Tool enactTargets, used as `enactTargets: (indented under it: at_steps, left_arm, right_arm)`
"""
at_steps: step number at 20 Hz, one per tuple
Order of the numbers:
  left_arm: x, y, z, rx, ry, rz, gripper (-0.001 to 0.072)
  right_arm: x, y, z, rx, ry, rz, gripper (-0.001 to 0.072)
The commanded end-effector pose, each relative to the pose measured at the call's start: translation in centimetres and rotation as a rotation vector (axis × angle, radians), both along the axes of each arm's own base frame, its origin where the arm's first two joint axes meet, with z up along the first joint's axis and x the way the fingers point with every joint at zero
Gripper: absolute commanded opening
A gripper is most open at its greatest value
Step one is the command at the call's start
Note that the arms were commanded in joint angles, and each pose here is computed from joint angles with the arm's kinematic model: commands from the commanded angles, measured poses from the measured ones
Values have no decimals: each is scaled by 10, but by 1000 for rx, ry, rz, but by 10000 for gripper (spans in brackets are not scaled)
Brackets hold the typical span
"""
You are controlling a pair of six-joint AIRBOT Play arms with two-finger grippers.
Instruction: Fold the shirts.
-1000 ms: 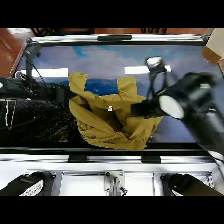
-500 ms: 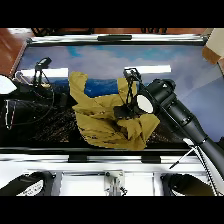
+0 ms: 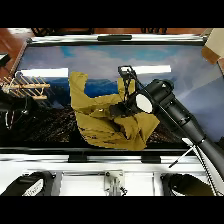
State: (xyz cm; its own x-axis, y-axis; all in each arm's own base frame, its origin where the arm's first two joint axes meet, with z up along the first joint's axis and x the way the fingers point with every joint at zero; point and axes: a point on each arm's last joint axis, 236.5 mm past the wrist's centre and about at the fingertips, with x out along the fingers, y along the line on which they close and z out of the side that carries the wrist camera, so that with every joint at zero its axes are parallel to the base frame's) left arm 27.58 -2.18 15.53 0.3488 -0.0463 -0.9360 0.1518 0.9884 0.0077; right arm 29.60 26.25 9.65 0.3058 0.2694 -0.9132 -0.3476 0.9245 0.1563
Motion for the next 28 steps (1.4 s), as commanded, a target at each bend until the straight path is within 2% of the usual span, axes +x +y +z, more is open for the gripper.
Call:
enactTargets:
  at_steps: [1, 5, 6, 7, 9, 12, 15, 18, 22, 26, 28]
  left_arm:
    - [-41, 44, -27, 135, 56, 106, 665]
    - [-57, 59, -91, 133, 76, 173, 662]
    - [-55, 68, -100, 136, 74, 217, 597]
    - [-51, 79, -106, 148, 61, 253, 588]
    - [-35, 104, -108, 165, 12, 313, 612]
    - [-31, 144, -132, 211, 87, 286, 621]
    - [-24, 170, -178, 97, 204, 347, 624]
    - [8, 190, -189, -1, 165, 431, 624]
    - [35, 208, -164, 21, 107, 437, 623]
    - [34, 250, -149, 182, 104, 429, 624]
    - [35, 261, -162, 186, 126, 441, 623]
  right_arm:
    - [1, 1, 0, -12, -15, 45, 58]
    - [-2, -1, -2, -31, -11, 74, 59]
    - [-2, -1, -2, -30, -9, 74, 59]
    - [-3, 0, -2, -25, -5, 71, 59]
    - [-6, 3, -2, -8, 12, 61, 59]
    - [-14, 1, -4, -1, 60, 22, 59]
    - [-20, -1, -6, 0, 97, -23, 59]
    - [-29, -8, -10, -27, 139, -33, 59]
    - [-31, -14, -12, -55, 149, -35, 59]
    - [-29, -19, -13, -74, 141, -39, 59]
    - [-30, -20, -13, -79, 146, -40, 59]
